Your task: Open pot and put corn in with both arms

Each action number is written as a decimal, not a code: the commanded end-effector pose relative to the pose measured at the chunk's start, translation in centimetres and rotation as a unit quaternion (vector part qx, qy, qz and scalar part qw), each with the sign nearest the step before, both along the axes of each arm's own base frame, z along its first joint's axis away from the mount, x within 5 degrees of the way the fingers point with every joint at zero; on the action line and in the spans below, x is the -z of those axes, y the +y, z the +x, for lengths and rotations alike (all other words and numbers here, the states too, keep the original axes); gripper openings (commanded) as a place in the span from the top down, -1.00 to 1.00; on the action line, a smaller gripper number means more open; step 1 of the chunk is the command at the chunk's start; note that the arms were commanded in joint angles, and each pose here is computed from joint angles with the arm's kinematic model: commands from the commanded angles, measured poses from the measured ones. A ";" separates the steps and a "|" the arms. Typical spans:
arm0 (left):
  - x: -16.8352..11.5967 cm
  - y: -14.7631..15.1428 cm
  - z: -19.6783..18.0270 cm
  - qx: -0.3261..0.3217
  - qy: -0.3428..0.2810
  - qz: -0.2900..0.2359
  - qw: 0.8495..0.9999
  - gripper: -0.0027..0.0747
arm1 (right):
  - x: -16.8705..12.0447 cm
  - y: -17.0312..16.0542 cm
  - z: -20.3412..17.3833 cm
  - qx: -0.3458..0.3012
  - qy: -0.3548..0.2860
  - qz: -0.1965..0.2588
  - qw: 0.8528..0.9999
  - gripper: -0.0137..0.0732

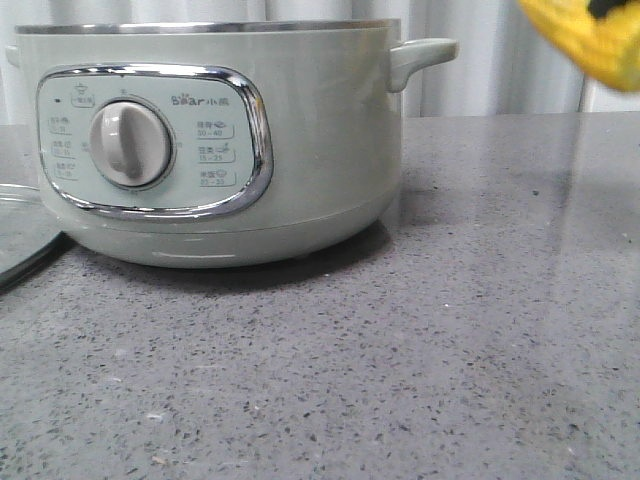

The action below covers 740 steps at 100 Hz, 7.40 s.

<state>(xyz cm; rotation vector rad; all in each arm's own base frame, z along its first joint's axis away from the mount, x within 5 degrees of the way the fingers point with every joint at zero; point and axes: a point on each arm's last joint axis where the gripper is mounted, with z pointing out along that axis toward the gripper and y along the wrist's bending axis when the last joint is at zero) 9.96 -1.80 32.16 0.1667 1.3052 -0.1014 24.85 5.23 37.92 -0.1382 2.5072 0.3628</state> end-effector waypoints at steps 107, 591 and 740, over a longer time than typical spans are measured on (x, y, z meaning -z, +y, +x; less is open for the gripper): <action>-1.8 -0.1 -0.3 0.012 -0.048 -0.013 0.999 0.98 | -2.8 15.2 7.5 -0.167 -0.110 0.105 0.974 -0.10; 13.7 1.3 -4.8 -0.039 0.225 -0.007 0.974 0.98 | 7.8 -4.6 -22.6 -0.091 -0.527 -0.033 0.845 0.85; 13.7 1.3 -4.8 -0.039 0.225 -0.007 0.974 0.98 | 17.6 -5.9 -19.4 0.201 -0.483 -0.063 0.850 0.85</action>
